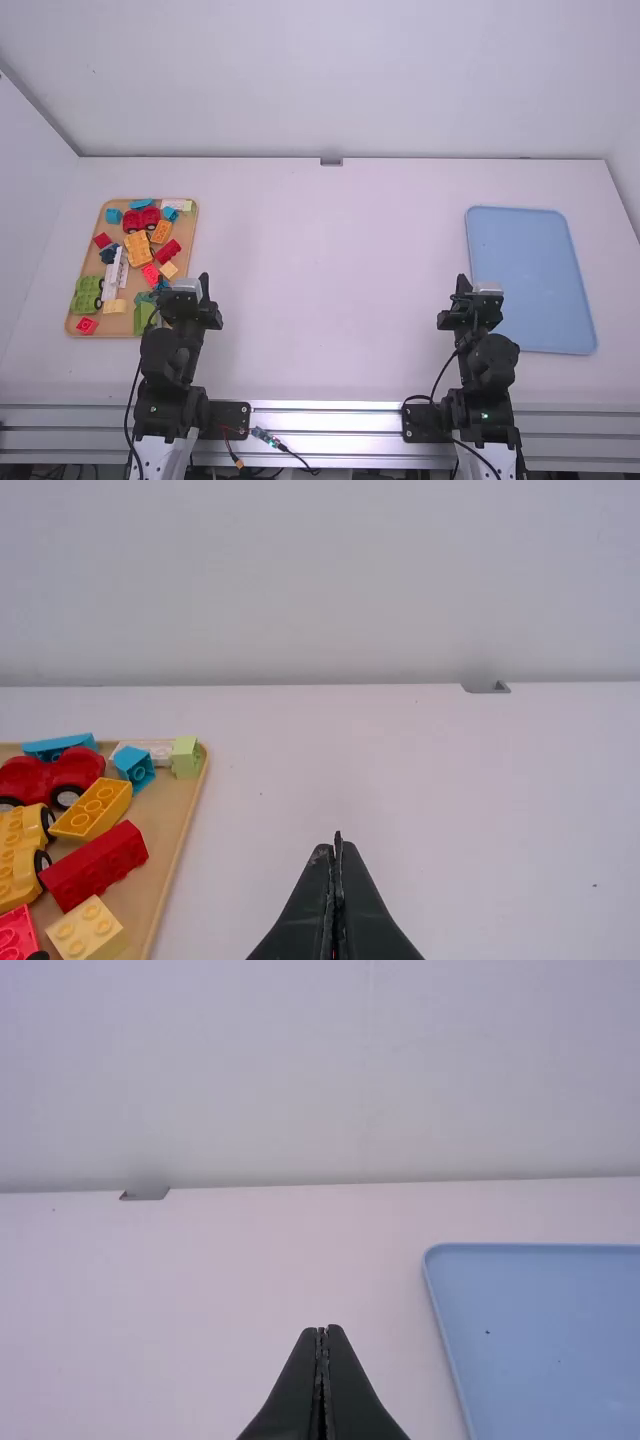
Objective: Assemble lego blocks to make yellow taxi
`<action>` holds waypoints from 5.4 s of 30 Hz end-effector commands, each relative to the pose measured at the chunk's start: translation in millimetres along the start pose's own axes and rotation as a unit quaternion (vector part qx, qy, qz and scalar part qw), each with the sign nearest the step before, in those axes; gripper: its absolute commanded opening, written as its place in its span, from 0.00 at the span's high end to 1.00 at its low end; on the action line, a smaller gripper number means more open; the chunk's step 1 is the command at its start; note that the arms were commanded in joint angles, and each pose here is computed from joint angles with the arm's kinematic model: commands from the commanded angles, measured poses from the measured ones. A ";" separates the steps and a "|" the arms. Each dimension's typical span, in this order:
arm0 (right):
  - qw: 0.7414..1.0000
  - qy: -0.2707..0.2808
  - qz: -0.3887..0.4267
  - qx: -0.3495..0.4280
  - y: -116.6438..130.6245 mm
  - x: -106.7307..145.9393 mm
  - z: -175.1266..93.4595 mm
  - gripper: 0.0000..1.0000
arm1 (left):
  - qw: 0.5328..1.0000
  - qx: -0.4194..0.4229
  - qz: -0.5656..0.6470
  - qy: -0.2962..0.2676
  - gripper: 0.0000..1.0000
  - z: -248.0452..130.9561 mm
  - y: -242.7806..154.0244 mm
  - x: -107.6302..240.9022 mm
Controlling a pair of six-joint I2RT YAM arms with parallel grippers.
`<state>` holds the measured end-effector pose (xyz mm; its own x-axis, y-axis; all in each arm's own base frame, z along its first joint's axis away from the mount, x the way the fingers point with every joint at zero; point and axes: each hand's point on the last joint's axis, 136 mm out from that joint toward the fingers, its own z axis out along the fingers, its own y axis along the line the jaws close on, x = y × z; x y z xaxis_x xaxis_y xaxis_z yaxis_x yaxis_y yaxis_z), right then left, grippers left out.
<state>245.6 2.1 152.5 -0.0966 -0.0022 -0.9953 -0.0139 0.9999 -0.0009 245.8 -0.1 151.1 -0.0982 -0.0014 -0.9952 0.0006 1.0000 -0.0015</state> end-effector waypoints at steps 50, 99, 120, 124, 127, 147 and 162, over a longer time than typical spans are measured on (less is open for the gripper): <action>0.990 0.112 -0.010 -0.085 36.4 -90.6 52.9 0.31 | 0.997 0.041 -0.061 0.032 0.31 43.5 -18.5 -85.6; 0.973 0.186 -0.024 -0.134 64.7 -92.3 112.8 0.00 | 0.949 -0.166 -0.098 0.247 0.01 165.6 101.2 -83.9; 0.973 0.186 -0.020 -0.135 65.2 -92.4 112.7 0.00 | 0.831 -0.240 -0.191 0.464 0.01 170.5 230.2 25.3; 0.973 0.186 -0.020 -0.135 65.3 -92.4 112.7 0.00 | 0.820 -0.249 -0.205 0.473 0.01 156.8 241.4 35.9; 0.973 0.186 -0.020 -0.135 65.3 -92.4 112.7 0.00 | 0.812 -0.249 -0.213 0.483 0.00 146.9 245.2 47.4; 0.973 0.184 -0.020 -0.135 65.2 -93.2 113.1 0.00 | 0.830 -0.217 -0.180 0.482 0.19 143.0 238.3 102.4; 0.974 0.183 -0.022 -0.135 65.2 -93.7 113.6 0.00 | 0.820 -0.248 -0.157 0.491 0.18 129.9 245.9 120.2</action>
<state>361.2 66.0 217.5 -0.4693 -0.1009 -0.8773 -0.2730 0.9614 0.0354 367.6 242.8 20.5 -0.7690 -0.4988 -0.3998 -0.5527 0.8330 0.0238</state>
